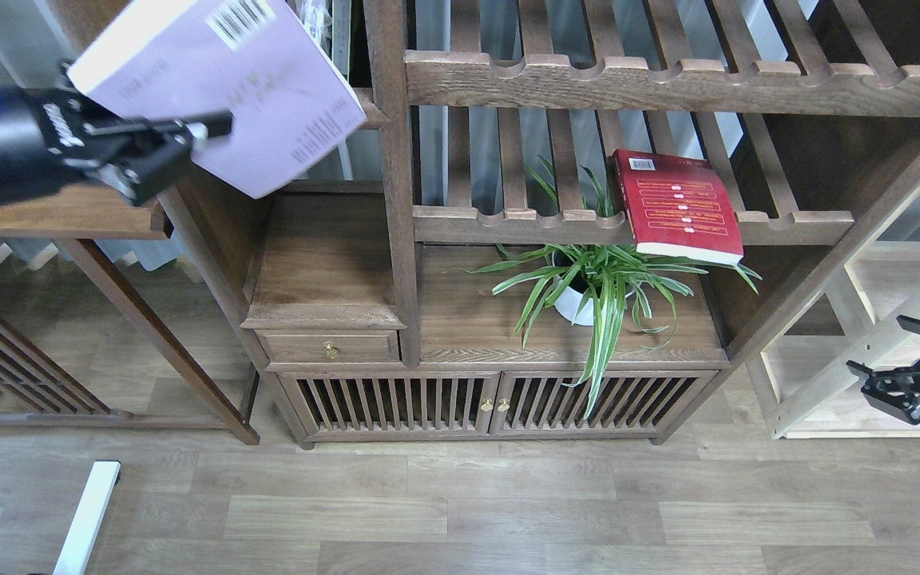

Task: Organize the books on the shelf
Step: 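Lift the pale book with the left gripper up to the upper shelf, then push the pale book into the upper compartment with the left gripper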

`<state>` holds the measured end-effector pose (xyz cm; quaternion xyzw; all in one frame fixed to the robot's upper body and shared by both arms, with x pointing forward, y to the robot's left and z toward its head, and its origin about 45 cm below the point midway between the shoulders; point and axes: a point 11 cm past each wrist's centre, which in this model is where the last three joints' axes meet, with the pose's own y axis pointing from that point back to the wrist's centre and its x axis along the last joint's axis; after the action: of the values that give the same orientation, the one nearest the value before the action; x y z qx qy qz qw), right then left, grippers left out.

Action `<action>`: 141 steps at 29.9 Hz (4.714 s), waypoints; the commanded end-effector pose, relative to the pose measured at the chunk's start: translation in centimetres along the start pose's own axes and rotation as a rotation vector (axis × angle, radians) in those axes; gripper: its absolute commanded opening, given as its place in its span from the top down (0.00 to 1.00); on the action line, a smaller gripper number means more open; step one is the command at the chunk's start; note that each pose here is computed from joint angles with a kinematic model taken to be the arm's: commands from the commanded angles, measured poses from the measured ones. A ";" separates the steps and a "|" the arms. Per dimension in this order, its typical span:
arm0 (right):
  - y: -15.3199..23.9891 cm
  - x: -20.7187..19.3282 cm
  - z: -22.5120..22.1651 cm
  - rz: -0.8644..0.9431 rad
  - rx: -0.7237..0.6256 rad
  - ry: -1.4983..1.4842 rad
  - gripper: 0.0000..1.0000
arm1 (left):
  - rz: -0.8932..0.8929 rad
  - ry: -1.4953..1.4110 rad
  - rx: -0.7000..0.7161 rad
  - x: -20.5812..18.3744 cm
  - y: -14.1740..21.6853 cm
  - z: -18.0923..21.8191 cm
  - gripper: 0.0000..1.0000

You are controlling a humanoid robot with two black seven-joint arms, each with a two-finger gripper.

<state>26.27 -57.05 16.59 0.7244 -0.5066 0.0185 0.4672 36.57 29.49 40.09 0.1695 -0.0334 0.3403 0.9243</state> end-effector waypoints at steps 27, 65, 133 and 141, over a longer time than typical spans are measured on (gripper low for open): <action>-1.6 -1.4 0.1 -0.016 -0.003 0.019 0.12 | 0.363 0.123 0.078 7.0 8.0 4.5 1.00; -1.1 -2.1 1.2 -0.031 -0.028 0.028 0.12 | 0.567 0.218 0.195 9.5 -6.2 5.3 1.00; -0.6 -2.4 2.0 -0.039 -0.048 0.032 0.12 | 0.724 0.554 0.299 8.9 -12.4 2.6 0.99; -0.7 -2.5 1.9 -0.040 -0.046 0.032 0.12 | 0.682 0.533 0.282 8.9 -12.5 3.2 0.99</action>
<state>24.71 -56.61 13.78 0.7229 -0.4848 0.0088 0.4923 51.55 24.91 41.21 0.1735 0.2027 0.6580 0.7042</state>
